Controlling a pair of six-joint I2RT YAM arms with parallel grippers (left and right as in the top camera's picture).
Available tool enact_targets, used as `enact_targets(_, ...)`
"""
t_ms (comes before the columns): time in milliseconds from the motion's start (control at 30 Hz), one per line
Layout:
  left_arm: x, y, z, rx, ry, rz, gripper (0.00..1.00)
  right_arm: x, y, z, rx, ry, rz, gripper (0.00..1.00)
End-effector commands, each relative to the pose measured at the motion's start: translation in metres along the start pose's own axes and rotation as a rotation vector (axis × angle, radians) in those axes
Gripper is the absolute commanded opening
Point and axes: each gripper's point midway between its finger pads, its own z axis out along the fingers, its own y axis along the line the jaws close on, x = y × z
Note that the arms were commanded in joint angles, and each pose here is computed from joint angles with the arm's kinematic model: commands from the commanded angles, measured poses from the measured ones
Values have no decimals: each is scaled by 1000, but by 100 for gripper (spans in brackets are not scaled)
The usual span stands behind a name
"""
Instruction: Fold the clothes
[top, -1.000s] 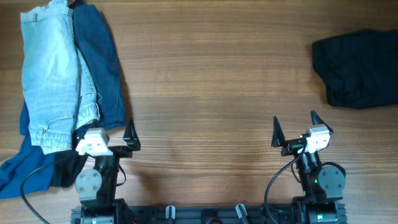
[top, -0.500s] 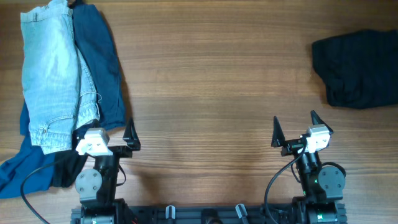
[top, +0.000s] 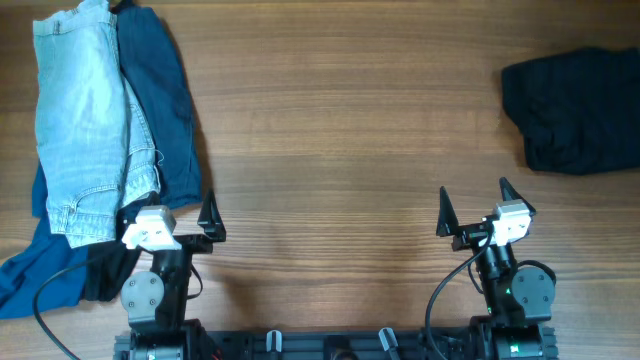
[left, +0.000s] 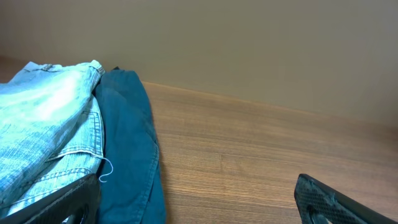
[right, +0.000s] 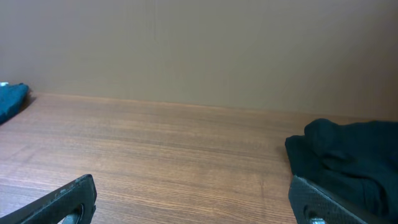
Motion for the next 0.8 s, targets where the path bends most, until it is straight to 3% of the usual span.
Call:
enact_targets(0, 2, 1, 0, -4, 1, -5, 100, 1, 1, 0, -11, 5, -17, 100)
enact_targets(600, 1, 6, 0, -33, -5, -5, 100, 2, -3, 0, 15, 8, -73, 100)
enact_targets(767, -1, 4, 0, -22, -11, -5, 100, -2, 9, 0, -57, -10, -33, 100)
